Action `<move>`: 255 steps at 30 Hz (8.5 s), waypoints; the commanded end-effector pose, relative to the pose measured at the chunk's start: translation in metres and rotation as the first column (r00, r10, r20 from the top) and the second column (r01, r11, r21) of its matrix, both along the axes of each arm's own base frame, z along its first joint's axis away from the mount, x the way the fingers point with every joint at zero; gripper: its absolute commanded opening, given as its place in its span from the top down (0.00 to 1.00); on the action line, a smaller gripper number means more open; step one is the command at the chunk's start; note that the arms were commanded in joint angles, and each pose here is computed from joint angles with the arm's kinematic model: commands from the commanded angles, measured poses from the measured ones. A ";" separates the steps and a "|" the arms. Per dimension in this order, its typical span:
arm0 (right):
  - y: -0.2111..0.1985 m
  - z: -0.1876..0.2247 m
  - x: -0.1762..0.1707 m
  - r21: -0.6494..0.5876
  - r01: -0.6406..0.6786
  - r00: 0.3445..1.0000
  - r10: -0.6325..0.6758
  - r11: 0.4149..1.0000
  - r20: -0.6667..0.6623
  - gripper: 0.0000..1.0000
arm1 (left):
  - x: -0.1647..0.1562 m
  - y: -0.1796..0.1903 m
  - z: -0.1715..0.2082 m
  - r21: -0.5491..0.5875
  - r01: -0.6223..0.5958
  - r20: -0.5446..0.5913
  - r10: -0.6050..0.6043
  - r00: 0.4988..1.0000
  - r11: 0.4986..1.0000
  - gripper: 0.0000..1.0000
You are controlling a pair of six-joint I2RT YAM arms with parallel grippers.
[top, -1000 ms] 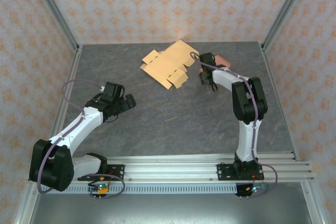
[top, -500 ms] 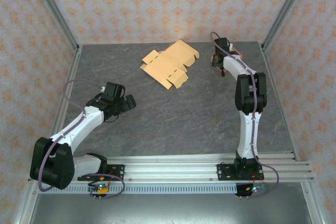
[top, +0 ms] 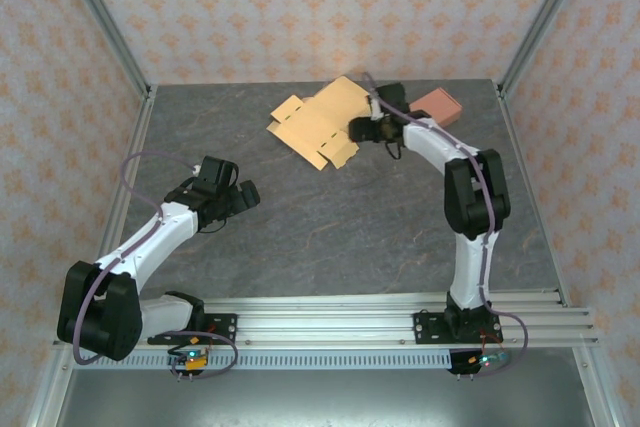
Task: Fold the paper box
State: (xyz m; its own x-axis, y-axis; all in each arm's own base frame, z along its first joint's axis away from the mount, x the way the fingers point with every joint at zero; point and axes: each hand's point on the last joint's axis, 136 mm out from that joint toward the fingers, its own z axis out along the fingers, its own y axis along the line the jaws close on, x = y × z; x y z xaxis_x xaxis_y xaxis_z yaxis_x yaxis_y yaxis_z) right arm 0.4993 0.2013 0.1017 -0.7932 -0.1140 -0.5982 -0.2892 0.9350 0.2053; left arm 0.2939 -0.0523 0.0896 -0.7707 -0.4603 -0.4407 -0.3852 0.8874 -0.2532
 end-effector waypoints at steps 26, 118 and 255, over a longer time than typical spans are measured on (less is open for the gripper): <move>0.054 -0.051 -0.003 -0.222 -0.515 0.857 0.500 0.828 -0.123 0.01 | -0.014 0.002 -0.001 -0.027 -0.007 0.021 0.007 1.000 1.000 0.02; 0.045 0.064 -0.101 0.389 -0.040 0.999 0.042 0.920 0.004 0.64 | 0.083 -0.068 0.001 -0.439 0.043 0.223 0.063 0.973 0.897 0.00; -0.044 0.088 -0.116 0.396 0.274 0.913 -0.367 0.876 0.180 0.29 | 0.064 -0.102 0.018 -0.007 0.567 0.364 -0.526 0.769 0.824 1.00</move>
State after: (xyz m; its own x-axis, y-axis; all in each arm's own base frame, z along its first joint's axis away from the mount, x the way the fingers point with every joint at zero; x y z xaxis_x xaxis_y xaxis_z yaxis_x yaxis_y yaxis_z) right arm 0.3744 0.1790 0.1355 -0.6875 0.0889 -0.7207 -0.2592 0.8970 0.3580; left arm 0.3485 -0.1638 0.0900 -0.8088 -0.0805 -0.5825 0.2591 0.8405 -0.4759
